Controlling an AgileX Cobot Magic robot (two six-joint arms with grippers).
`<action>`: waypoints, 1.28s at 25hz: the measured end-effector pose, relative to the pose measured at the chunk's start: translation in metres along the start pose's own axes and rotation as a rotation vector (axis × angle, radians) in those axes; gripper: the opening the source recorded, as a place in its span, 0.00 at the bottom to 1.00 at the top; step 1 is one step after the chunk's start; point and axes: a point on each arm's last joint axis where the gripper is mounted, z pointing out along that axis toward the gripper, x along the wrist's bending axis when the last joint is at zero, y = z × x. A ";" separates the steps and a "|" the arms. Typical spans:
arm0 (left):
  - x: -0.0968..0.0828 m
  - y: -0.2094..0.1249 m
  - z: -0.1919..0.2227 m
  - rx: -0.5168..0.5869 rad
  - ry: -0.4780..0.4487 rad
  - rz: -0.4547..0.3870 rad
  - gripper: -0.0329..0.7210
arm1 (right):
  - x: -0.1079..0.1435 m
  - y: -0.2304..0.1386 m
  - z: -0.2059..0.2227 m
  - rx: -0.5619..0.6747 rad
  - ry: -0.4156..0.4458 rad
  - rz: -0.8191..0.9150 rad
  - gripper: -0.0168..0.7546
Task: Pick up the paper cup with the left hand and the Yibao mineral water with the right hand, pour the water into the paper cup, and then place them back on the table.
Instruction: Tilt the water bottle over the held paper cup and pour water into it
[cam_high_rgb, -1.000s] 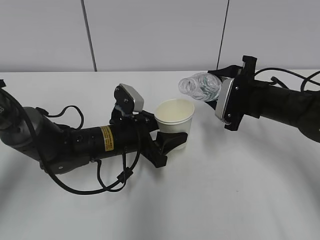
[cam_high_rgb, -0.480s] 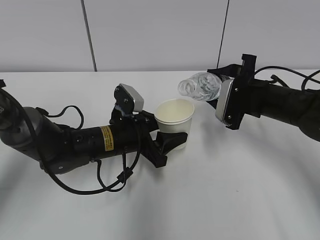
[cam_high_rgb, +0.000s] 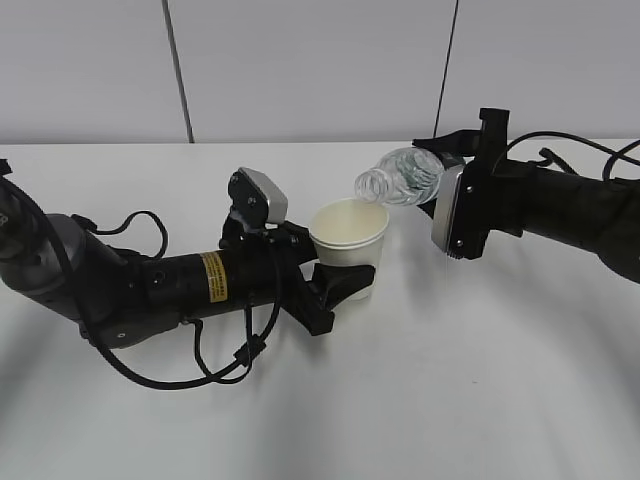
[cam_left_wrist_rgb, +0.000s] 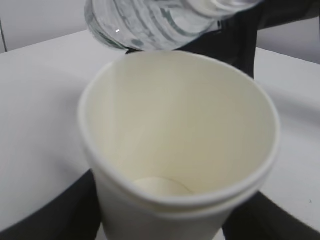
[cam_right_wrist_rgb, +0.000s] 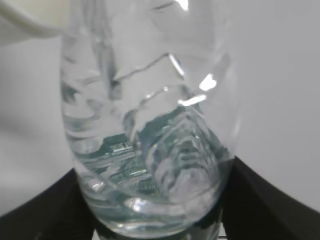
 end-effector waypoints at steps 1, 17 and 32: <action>0.000 0.000 0.000 0.001 -0.002 -0.002 0.60 | 0.000 0.000 0.000 0.000 0.000 -0.008 0.65; -0.002 -0.001 0.000 0.007 -0.013 0.001 0.60 | -0.002 0.001 0.001 0.000 -0.020 -0.068 0.65; -0.006 -0.001 0.002 0.013 -0.032 0.009 0.60 | -0.006 0.000 0.002 0.003 -0.038 -0.150 0.65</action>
